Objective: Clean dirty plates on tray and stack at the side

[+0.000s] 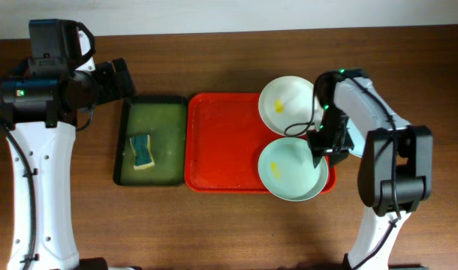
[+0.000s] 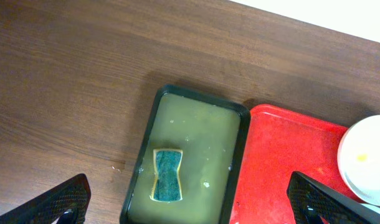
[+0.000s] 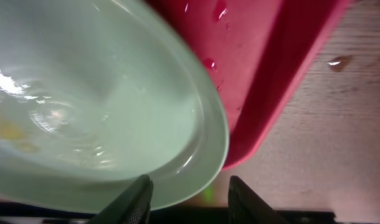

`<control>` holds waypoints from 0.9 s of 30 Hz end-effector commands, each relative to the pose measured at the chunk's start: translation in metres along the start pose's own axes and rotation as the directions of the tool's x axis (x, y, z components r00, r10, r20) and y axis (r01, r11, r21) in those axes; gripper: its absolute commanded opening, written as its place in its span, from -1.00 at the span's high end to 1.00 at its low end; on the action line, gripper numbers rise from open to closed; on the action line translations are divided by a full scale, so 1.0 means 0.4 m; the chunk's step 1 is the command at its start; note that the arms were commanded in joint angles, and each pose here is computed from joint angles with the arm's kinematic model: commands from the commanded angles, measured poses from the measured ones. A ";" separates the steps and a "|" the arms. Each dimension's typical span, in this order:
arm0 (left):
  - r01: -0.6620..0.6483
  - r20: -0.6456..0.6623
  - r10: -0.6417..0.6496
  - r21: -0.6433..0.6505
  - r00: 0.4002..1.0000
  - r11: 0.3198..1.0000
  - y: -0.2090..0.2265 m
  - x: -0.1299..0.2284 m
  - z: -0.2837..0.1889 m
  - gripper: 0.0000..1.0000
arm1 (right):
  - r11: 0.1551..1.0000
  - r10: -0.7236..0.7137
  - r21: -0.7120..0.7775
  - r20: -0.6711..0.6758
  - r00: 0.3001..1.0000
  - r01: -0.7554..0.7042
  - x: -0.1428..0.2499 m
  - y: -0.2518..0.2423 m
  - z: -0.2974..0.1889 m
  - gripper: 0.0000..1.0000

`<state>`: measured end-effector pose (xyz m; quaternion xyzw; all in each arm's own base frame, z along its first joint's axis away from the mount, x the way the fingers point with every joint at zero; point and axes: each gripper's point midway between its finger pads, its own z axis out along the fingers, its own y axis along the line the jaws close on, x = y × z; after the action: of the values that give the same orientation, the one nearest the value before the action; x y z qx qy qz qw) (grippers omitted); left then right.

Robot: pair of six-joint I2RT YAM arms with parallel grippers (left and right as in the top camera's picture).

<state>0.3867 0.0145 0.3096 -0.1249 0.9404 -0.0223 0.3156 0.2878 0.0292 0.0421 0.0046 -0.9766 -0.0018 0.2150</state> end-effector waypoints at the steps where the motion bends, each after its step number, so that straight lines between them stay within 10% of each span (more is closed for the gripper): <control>1: 0.010 0.002 -0.010 -0.014 1.000 1.000 0.009 -0.003 0.003 -0.99 | 0.996 -0.016 0.094 0.061 0.998 0.010 -0.030 -0.030 -0.002 0.22; 7: 0.010 0.002 -0.010 -0.014 1.000 1.000 0.009 -0.003 0.003 -0.99 | 0.995 -0.017 0.103 0.080 0.997 0.009 -0.046 -0.035 0.034 0.41; 10: 0.010 0.002 -0.010 -0.014 1.000 1.000 0.009 -0.003 0.003 -0.99 | 0.996 -0.016 0.090 0.082 0.997 0.009 -0.047 -0.029 0.039 0.89; 17: 0.010 0.002 -0.010 -0.014 1.000 1.000 0.009 -0.003 0.003 -0.99 | 0.905 -0.023 -0.423 0.050 0.998 0.042 -0.027 0.192 0.001 0.92; 27: 0.010 0.002 -0.010 -0.014 1.000 1.000 0.009 -0.003 0.003 -0.98 | 0.872 0.018 -0.485 0.167 0.986 0.066 -0.097 0.397 -0.015 0.92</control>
<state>0.3867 0.0145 0.3096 -0.1249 0.9404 -0.0223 0.3156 0.3258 0.1660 0.0305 -0.0065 -0.9595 -0.2531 0.1238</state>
